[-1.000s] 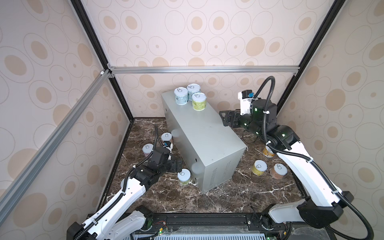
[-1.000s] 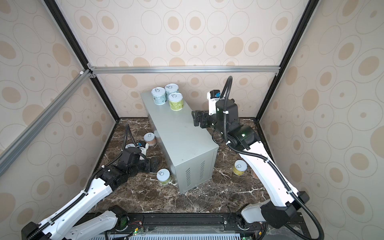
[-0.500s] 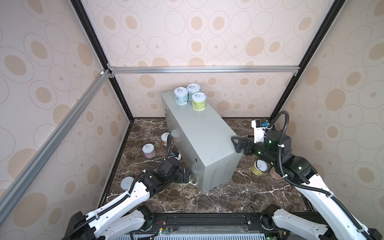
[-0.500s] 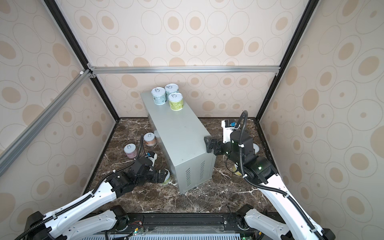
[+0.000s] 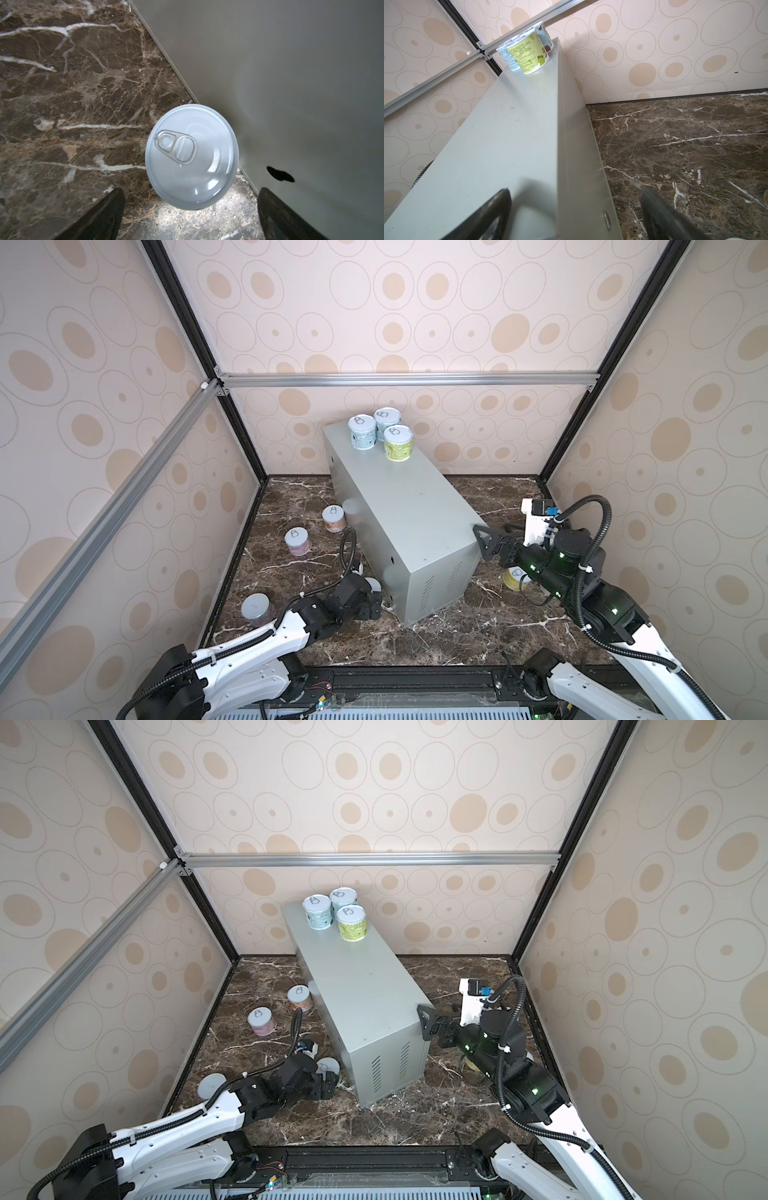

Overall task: Place and organize the canned foods onto the counter
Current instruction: 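Lift the green-rimmed can with the left gripper while the right gripper hovers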

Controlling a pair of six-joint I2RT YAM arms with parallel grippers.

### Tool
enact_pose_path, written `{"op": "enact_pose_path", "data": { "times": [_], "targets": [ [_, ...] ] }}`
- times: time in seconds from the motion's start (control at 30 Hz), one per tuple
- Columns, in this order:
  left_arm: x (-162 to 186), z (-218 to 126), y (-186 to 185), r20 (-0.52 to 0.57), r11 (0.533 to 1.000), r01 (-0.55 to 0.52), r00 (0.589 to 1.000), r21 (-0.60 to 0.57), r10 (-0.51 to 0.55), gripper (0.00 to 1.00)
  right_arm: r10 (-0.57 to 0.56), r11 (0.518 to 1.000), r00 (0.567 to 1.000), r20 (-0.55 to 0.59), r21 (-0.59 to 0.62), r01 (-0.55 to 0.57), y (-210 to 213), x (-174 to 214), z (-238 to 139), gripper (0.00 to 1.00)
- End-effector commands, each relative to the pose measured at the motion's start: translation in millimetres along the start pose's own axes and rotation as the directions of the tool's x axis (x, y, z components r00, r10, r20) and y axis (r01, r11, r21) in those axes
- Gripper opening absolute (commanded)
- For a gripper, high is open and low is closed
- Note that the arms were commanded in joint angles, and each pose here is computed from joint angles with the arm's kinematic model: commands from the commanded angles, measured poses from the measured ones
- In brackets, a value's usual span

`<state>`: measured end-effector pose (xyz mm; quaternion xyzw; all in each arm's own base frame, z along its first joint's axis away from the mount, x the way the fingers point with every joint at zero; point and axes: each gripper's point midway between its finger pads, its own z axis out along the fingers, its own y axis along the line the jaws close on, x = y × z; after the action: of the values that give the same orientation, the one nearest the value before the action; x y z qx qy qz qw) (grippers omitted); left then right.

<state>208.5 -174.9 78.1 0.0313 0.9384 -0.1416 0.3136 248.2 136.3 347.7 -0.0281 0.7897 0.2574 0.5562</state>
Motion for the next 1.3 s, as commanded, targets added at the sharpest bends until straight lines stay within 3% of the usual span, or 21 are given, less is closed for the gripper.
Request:
{"op": "enact_pose_path", "data": {
  "times": [0.0,0.27,0.53,1.0,1.27],
  "targets": [
    [-8,6,-6,0.046,0.999,0.038,0.998,0.010,-0.038,0.99,-0.042,0.998,0.991,-0.128,0.049,0.048,-16,36,3,0.99],
    [-4,27,-7,0.038,0.998,0.061,0.997,-0.024,-0.060,0.99,-0.034,0.998,0.993,-0.117,0.056,0.041,-20,41,-6,0.99],
    [-14,33,5,0.117,0.985,0.147,0.984,-0.093,-0.136,0.99,0.011,0.997,0.996,-0.089,0.071,-0.005,-25,42,-11,0.99],
    [1,28,62,0.213,0.927,0.249,0.958,-0.281,-0.193,0.99,0.074,0.997,0.988,-0.134,0.047,-0.068,-16,43,-8,0.98],
    [-1,28,67,0.267,0.952,0.218,0.951,-0.215,-0.157,0.99,0.085,0.994,0.984,-0.154,0.083,-0.073,-18,38,-18,0.99]
  ]
}}
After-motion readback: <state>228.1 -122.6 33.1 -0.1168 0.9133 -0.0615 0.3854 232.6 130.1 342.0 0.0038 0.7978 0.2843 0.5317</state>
